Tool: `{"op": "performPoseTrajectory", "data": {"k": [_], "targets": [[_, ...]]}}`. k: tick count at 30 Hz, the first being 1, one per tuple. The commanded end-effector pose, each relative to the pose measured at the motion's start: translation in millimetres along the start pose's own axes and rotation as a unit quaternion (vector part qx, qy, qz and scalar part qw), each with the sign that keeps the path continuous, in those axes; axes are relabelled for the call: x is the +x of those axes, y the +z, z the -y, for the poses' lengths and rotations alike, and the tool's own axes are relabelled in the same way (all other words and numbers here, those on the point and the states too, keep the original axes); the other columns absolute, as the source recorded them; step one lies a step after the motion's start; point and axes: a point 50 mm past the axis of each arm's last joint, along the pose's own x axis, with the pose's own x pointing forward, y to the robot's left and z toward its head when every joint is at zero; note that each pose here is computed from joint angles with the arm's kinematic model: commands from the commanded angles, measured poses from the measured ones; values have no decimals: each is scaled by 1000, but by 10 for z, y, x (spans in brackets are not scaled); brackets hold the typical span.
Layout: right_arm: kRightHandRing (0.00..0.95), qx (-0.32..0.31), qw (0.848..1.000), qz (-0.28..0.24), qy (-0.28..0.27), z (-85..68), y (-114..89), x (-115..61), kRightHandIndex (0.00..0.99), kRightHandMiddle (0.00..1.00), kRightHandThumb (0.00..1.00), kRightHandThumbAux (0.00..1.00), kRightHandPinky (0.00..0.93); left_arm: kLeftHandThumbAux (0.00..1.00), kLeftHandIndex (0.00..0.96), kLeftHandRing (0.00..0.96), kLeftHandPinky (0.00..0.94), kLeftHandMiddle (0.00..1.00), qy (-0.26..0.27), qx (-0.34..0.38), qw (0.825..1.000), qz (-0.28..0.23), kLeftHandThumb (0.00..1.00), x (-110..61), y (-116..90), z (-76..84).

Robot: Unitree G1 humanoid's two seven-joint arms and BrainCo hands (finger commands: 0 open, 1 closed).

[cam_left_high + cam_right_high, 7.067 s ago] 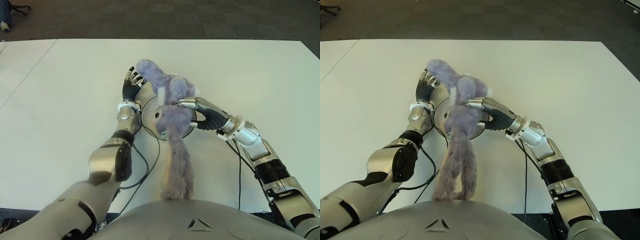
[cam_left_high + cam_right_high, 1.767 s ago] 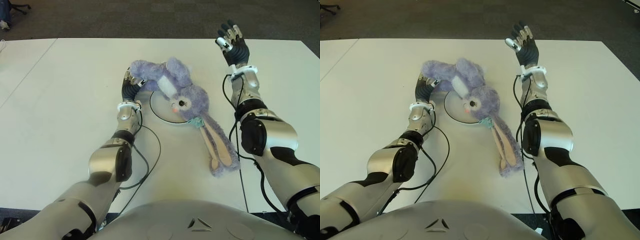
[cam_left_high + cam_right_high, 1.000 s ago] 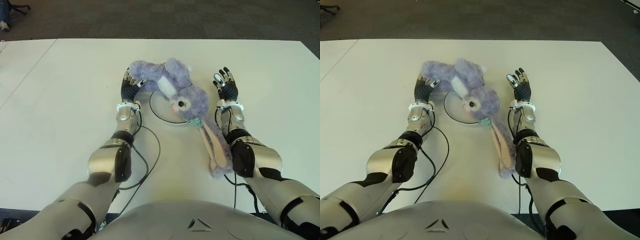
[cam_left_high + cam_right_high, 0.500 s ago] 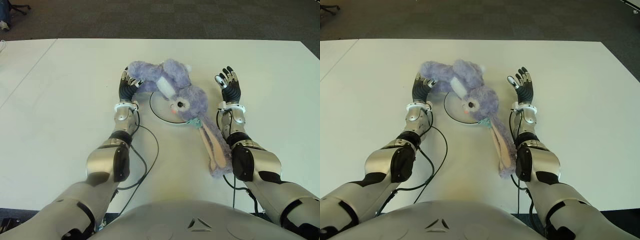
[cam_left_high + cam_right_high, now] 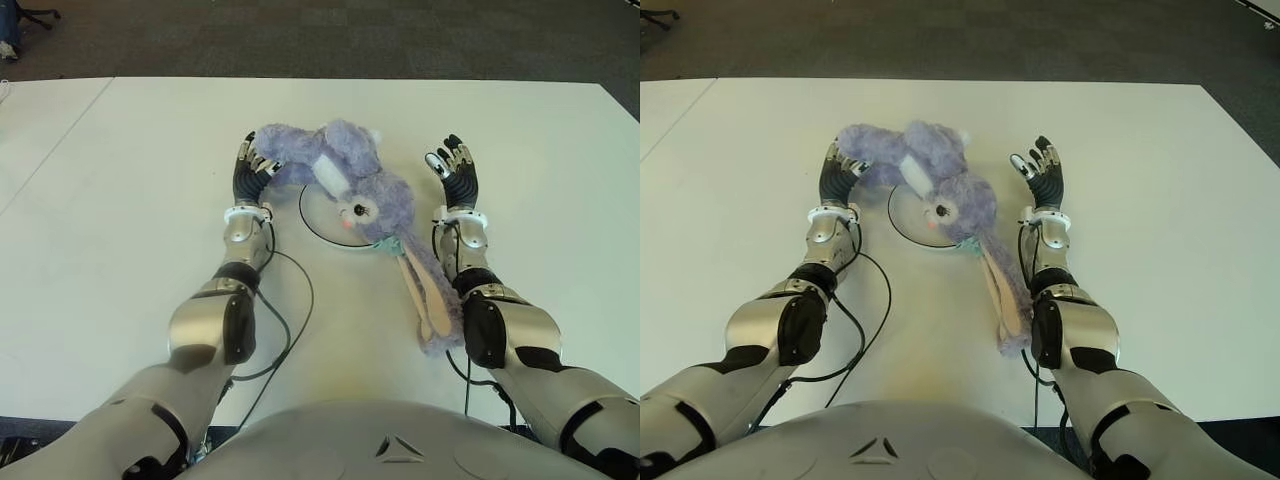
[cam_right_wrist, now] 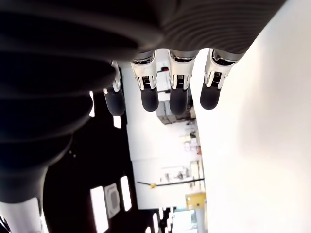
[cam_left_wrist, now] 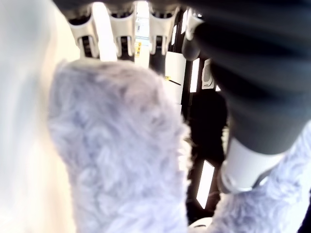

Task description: Put the doll into the plate.

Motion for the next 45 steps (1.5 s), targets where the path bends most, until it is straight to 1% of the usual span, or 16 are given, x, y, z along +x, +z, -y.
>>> {"op": "performPoseTrajectory", "data": {"k": [1,6,7,8,10,12,19,22,31,39,45], "targets": [[70,-69,980,-186,-13,-60,-859,-730,106,76,0,696,96,778,95,240,285,195,18,24,972,-231,68,-482,-763,-250],[63,-96,977,-188,-19,-72,-858,-720,88,66,0,724,99,781,97,237,287,189,17,30,973,-228,90,-480,-756,-262],[63,-105,975,-194,-25,-69,-862,-713,86,65,0,726,100,782,97,237,287,188,17,32,973,-227,92,-481,-755,-267],[55,-112,973,-198,-30,-67,-866,-709,65,56,0,754,95,785,98,236,282,190,17,34,973,-226,115,-483,-755,-270],[52,-123,969,-212,-43,-38,-882,-707,51,51,0,776,99,788,102,236,280,192,17,34,974,-225,126,-486,-756,-274],[53,-129,965,-224,-51,-11,-896,-710,48,50,0,784,104,787,104,235,278,192,18,33,974,-225,132,-487,-756,-281],[63,-131,961,-234,-65,-16,-907,-710,48,57,0,823,114,795,108,226,269,188,21,25,974,-225,138,-486,-753,-303],[72,-132,960,-236,-68,-24,-910,-710,55,67,0,834,122,799,114,221,266,185,22,19,974,-224,155,-488,-753,-310],[81,-151,958,-234,-67,-40,-911,-714,71,81,0,837,114,811,139,212,265,183,24,10,975,-219,211,-495,-753,-311],[76,-170,955,-235,-62,-42,-909,-706,77,81,0,833,108,815,130,220,269,187,23,9,975,-221,199,-490,-751,-312],[73,-172,954,-240,-59,-34,-910,-698,78,78,0,823,106,828,132,229,271,197,22,5,975,-222,201,-488,-751,-310]]}}
